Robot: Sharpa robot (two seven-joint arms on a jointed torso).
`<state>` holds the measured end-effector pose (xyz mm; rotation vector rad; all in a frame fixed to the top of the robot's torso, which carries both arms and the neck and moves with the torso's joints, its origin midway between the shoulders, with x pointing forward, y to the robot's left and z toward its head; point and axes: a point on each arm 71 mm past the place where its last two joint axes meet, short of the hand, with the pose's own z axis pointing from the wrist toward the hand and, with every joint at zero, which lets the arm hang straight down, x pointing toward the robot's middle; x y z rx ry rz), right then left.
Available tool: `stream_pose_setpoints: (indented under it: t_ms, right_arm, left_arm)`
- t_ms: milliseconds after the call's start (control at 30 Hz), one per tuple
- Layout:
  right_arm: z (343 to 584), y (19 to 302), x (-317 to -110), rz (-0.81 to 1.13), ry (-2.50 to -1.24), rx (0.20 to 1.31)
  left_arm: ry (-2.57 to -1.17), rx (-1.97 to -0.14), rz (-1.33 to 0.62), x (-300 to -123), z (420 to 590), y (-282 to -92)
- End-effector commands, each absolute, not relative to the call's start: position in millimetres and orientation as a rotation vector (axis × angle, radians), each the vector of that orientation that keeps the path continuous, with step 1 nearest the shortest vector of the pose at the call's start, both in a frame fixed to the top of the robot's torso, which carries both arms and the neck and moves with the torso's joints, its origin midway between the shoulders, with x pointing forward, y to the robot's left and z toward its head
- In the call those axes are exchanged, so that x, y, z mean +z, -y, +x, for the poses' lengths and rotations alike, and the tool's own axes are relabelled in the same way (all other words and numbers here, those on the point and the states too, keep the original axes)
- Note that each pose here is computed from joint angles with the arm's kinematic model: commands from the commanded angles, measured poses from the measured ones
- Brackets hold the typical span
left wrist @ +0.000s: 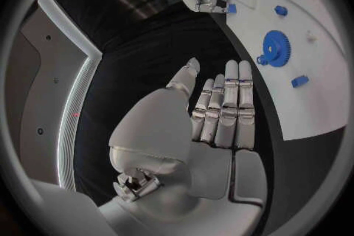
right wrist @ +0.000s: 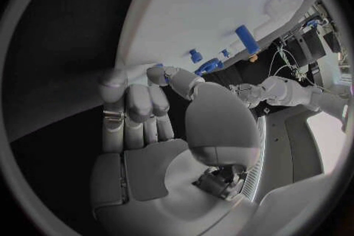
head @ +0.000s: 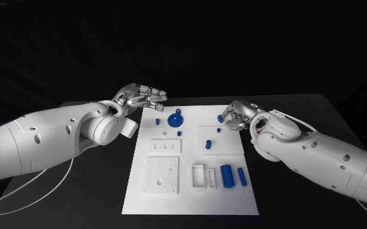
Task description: Assemble the parts on the task board
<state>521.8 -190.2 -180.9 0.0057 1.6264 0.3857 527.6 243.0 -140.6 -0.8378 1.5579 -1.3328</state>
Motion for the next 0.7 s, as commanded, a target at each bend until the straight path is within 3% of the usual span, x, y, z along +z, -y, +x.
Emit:
stream_pose_setpoints:
  t_ms: [33, 700]
  right_arm:
    - [521.7, 187.5, -180.2, -0.005, -1.617, 0.399]
    - [522.1, 176.2, -176.1, -0.023, -1.612, 0.425]
  left_arm:
    - [-1.564, -1.349, -0.826, -140.0, 527.3, -240.6]
    - [-1.565, -1.347, -0.825, -140.1, 527.8, -240.3]
